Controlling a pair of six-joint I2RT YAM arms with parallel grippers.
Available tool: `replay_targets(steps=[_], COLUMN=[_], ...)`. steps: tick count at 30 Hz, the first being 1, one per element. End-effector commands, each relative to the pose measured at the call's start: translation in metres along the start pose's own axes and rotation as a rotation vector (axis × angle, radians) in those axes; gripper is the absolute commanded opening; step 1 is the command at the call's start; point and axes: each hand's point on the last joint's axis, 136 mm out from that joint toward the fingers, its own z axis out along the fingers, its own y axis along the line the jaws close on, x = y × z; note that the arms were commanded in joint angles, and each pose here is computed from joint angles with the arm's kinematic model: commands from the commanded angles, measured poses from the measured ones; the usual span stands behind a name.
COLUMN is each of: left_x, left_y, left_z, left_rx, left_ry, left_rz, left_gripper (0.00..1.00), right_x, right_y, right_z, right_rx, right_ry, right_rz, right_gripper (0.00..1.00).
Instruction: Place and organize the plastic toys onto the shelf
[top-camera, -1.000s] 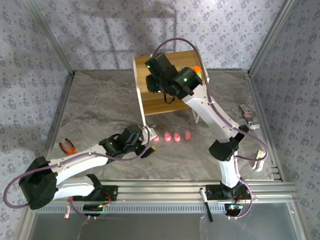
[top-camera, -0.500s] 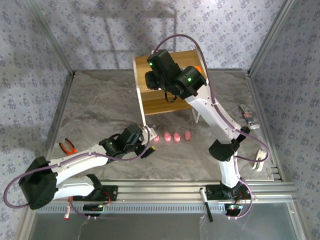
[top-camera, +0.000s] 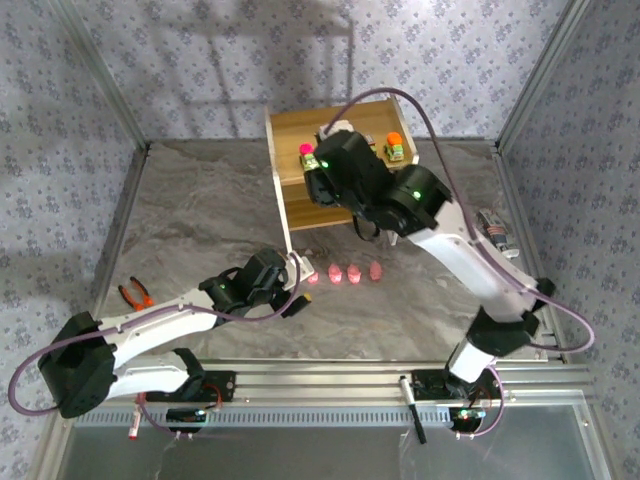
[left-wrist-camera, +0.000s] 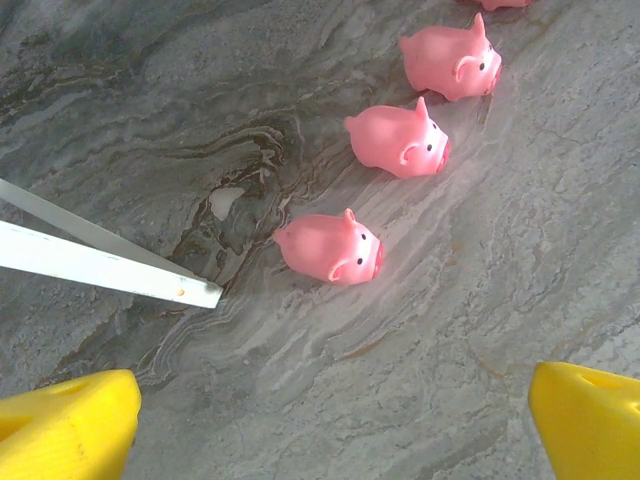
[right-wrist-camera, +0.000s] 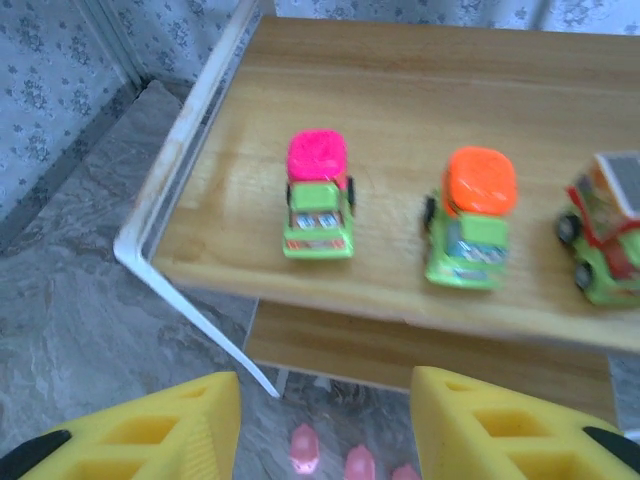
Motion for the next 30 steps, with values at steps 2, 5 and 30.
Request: replay_targets(steps=[2, 5, 30], left_x=[-0.001, -0.001, 0.002], left_y=[0.001, 0.003, 0.012], left_z=[0.003, 0.006, 0.034], left_rx=[0.006, 0.001, 0.113], left_ry=[0.017, 0.025, 0.064], left_rz=[-0.017, -0.019, -0.271], left_gripper=[1.00, 1.00, 1.00], right_x=[0.016, 0.043, 0.245], right_y=[-0.021, -0.031, -0.131], right_z=[-0.012, -0.015, 0.013], right_rx=[0.055, 0.069, 0.317], right_ry=[-0.045, -0.020, 0.154], right_rz=[0.027, 0.036, 0.081], right_gripper=[0.52, 0.54, 0.72])
